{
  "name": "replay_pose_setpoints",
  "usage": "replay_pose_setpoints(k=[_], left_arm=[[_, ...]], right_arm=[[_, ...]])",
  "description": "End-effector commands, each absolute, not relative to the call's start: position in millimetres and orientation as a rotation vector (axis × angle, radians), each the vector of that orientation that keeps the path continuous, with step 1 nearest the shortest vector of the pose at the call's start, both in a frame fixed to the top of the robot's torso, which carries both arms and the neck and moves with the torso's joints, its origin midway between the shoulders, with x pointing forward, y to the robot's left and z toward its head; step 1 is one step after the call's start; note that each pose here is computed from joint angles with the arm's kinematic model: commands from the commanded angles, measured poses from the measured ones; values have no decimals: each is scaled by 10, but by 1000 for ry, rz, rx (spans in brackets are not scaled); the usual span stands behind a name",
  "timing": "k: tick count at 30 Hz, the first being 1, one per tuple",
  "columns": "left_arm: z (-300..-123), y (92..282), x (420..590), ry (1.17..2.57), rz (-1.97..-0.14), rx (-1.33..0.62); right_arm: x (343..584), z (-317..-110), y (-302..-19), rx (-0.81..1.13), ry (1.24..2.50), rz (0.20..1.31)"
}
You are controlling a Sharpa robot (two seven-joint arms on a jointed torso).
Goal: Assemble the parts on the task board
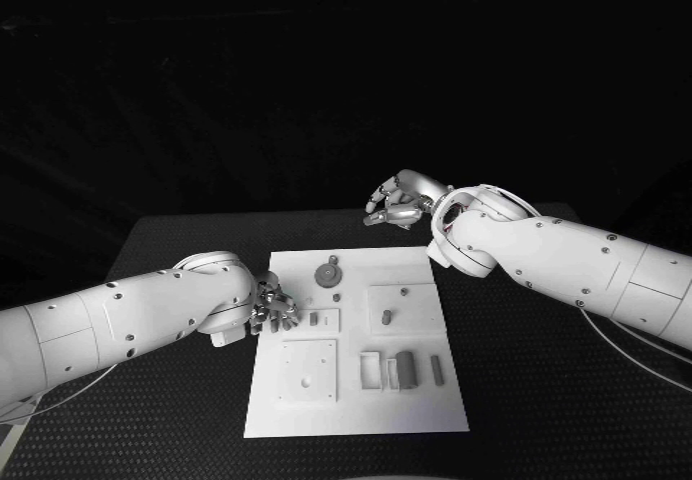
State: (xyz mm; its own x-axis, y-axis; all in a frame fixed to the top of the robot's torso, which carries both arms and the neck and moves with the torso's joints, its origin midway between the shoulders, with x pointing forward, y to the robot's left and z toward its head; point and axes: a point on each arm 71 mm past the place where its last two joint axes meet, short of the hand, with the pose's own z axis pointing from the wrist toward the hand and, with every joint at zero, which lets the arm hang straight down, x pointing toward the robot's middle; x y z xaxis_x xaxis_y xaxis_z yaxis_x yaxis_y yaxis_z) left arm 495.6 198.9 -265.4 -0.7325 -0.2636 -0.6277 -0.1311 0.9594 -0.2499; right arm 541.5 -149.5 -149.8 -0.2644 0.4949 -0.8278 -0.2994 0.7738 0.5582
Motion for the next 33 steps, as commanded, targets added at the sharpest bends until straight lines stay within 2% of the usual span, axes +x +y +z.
replay_pose_setpoints(k=[1, 18, 33], left_arm=[[-2662, 1977, 4950, 2393, -245, -271], [-2638, 1982, 4974, 2344, -257, -281], [-2651, 1961, 4960, 2371, -249, -260]], right_arm=[[5409, -1502, -1479, 148, 1684, 768], [5410, -1503, -1476, 148, 1684, 769], [5410, -1504, -1476, 148, 1684, 768]])
